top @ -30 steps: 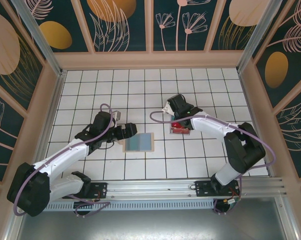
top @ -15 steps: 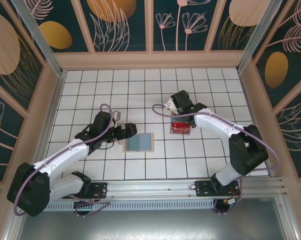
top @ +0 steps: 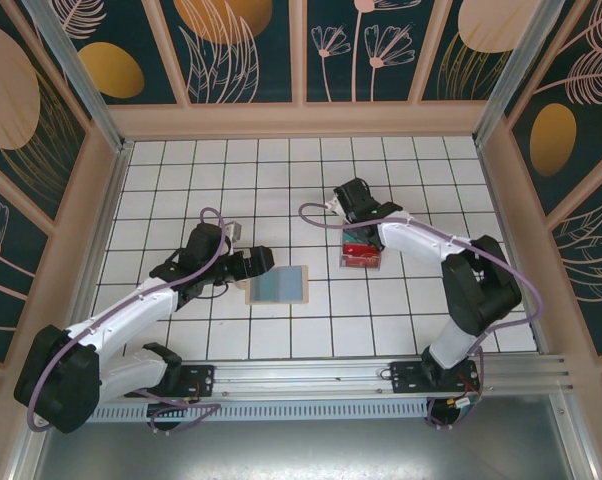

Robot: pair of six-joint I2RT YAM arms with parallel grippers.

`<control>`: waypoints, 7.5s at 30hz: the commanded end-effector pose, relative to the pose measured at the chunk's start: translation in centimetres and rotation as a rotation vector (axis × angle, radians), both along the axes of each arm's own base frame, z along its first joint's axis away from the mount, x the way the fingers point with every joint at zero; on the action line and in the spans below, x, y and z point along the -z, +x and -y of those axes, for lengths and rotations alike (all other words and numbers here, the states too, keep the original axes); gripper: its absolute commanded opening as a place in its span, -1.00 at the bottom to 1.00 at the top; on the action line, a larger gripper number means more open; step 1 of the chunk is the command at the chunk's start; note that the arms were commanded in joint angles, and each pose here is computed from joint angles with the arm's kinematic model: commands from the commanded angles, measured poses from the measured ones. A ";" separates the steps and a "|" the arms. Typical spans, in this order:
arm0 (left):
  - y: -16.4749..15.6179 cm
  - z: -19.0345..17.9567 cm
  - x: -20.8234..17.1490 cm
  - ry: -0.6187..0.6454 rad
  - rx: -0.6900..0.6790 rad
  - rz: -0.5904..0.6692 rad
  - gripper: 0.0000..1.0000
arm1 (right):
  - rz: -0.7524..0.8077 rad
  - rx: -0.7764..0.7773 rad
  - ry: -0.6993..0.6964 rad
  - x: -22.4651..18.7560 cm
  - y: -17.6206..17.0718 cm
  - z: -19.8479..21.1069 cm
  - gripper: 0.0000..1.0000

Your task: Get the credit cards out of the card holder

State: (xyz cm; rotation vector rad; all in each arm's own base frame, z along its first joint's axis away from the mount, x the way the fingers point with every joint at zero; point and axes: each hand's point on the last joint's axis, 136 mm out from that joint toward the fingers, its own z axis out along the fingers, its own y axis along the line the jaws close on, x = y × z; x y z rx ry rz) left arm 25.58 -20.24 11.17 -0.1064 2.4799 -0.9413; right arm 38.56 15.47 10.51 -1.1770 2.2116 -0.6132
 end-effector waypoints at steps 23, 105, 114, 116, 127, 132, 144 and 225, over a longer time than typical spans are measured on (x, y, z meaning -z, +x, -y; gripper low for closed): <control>0.1 -0.1 1.2 0.006 -0.019 -0.044 0.95 | 0.105 0.179 0.505 -8.2 -3.8 -5.3 -0.24; -2.1 0.3 8.7 0.206 0.033 -0.248 0.24 | -0.489 0.655 0.777 11.4 -18.5 -15.3 -1.00; -2.7 2.2 8.7 0.140 0.107 -0.250 0.25 | -0.497 0.653 0.772 11.6 -18.6 -15.4 -1.00; -2.8 2.4 8.8 0.135 0.118 -0.255 0.26 | -0.499 0.650 0.773 11.5 -18.6 -15.5 -1.00; -2.4 3.2 7.3 0.100 0.141 -0.223 0.69 | -0.489 0.651 0.769 11.3 -18.4 -15.5 -1.00; -2.0 3.8 5.7 0.068 0.151 -0.189 0.78 | -0.438 0.656 0.784 10.1 -17.5 -15.1 -1.00; -1.4 3.8 3.1 0.038 0.119 -0.147 0.88 | -0.327 0.658 0.962 3.7 -14.3 -14.9 -0.70; -3.2 -2.1 10.6 0.265 -0.030 -0.308 -1.00 | -0.758 0.673 1.187 7.2 -16.3 -18.3 -1.00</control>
